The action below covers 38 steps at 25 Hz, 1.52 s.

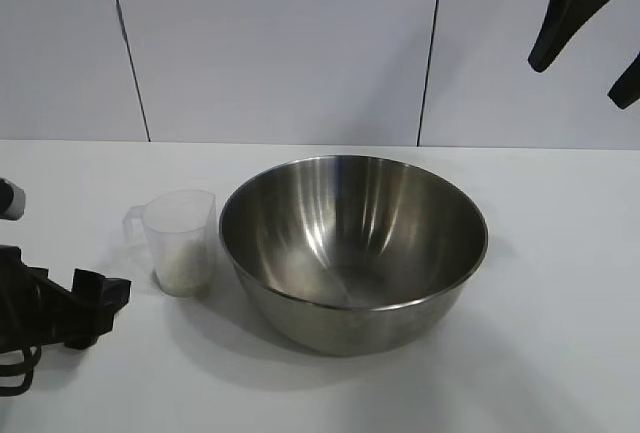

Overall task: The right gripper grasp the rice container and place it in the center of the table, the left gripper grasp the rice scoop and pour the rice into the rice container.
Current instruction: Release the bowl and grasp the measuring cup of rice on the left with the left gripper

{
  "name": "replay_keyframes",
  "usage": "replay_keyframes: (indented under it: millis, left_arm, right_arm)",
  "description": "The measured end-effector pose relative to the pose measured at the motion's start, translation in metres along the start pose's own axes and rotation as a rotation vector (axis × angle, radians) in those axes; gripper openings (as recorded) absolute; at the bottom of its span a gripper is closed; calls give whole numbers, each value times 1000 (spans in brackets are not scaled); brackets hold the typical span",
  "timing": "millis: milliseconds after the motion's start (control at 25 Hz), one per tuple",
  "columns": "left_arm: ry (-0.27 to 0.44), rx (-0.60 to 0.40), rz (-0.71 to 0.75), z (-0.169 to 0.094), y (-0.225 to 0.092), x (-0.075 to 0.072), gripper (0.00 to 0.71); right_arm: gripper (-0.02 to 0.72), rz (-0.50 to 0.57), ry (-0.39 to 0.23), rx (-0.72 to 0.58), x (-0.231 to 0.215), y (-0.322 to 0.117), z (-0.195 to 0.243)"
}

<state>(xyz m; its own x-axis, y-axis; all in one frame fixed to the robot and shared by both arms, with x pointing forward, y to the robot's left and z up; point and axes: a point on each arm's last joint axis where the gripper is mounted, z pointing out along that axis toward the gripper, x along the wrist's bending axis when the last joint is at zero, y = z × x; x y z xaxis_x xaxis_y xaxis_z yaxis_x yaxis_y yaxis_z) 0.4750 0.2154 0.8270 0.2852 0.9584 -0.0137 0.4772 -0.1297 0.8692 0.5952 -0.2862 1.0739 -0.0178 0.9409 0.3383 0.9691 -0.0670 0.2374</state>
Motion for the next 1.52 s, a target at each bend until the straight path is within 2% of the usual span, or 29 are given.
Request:
replay_keyframes:
  millis: [280,560,840,1520]
  left_arm:
    - [-3,-62,-4,13,13,-2,603]
    - [15,-34,-15,23,4,0,603]
    - [13,-93,-27,36,17,-2,603]
    - [36,-122,-43,41,24,0,594]
  right_arm:
    - [536,0,0,-2,0,0,0]
    - [536,-3,-7,-1,-1,0,0]
    - [536,-3,-8,-9,-1,1,0]
    - [536,-3,-8,-11,-1,1,0]
